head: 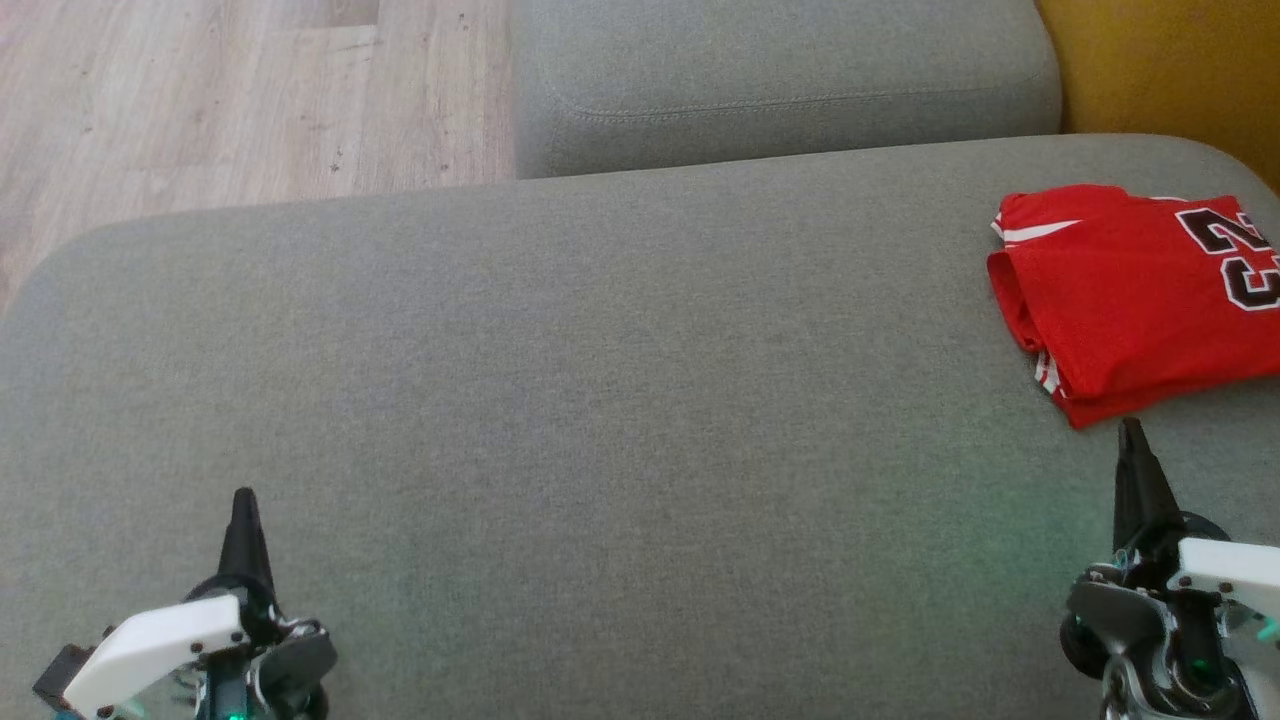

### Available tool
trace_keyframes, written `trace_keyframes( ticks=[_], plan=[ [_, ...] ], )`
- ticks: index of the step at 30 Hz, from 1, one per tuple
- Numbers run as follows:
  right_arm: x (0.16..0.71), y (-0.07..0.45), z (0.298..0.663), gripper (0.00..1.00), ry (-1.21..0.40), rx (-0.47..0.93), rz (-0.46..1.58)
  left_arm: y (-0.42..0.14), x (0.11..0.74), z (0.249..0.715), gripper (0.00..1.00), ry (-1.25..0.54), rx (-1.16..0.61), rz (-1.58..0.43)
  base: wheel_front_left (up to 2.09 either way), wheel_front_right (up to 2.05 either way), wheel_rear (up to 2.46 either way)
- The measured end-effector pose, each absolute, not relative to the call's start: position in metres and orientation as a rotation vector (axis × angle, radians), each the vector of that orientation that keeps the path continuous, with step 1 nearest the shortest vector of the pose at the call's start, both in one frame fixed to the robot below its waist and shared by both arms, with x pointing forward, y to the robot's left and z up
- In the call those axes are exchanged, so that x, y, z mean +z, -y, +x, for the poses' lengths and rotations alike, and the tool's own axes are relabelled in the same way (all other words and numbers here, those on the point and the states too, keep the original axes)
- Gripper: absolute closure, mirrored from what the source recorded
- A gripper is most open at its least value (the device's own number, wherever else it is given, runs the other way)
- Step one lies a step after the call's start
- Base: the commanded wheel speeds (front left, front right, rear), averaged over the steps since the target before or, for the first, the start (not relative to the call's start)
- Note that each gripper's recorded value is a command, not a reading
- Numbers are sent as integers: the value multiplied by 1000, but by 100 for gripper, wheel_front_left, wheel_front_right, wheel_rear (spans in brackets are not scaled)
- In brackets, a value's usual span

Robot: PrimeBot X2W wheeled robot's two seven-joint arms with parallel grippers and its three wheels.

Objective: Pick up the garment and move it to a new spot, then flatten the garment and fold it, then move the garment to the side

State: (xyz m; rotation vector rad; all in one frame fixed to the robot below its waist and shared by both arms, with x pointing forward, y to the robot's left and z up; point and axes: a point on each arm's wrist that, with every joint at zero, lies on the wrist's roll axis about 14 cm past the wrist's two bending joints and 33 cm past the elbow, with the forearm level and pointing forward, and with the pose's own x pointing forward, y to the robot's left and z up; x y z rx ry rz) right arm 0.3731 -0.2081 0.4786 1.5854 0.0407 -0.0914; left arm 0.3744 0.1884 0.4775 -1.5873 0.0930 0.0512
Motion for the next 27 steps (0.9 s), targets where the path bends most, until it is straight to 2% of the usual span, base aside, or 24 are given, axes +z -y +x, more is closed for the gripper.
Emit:
trace_keyframes(
  ticks=[27],
  plan=[
    [479, 208, 373, 100, -40, -92, 1586, -188, 477, 374, 100, -94, 51, -1581, 0, 0, 0]
  ],
)
